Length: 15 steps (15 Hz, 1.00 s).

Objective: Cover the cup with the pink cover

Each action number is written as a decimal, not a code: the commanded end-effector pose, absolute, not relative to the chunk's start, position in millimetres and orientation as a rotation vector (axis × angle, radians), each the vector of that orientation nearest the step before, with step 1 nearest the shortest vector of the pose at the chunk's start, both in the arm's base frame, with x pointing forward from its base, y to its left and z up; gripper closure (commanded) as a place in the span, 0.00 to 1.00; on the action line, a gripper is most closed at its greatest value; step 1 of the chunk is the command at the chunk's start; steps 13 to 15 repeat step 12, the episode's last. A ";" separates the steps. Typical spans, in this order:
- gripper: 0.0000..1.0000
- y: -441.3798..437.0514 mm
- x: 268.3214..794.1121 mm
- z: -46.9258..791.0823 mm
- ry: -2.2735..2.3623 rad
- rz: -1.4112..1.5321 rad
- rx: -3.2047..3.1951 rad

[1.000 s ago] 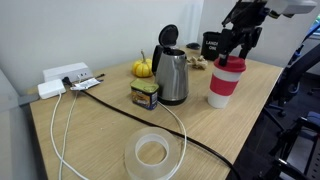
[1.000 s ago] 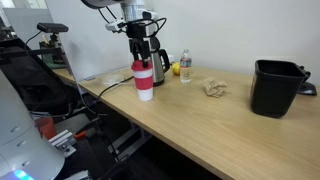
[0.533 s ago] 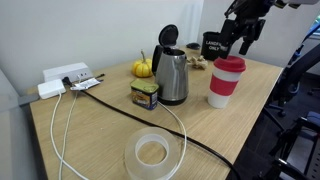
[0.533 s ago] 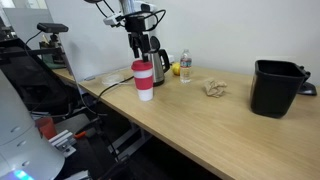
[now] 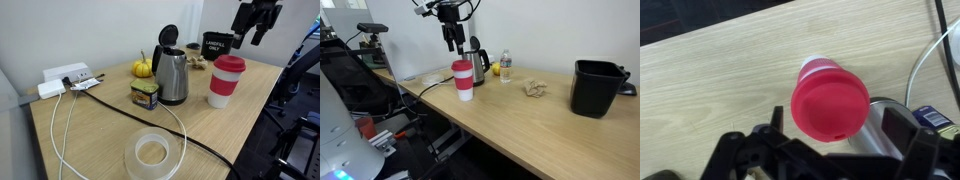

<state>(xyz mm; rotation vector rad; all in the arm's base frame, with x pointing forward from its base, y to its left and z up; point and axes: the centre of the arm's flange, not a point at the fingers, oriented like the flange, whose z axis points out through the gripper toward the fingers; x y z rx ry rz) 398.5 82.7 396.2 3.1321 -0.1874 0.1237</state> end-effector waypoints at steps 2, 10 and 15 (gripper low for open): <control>0.00 56.5 370.0 413.1 -0.101 0.159 3.223; 0.00 62.1 375.8 412.3 -0.113 0.178 3.203; 0.00 62.0 375.8 412.2 -0.113 0.178 3.203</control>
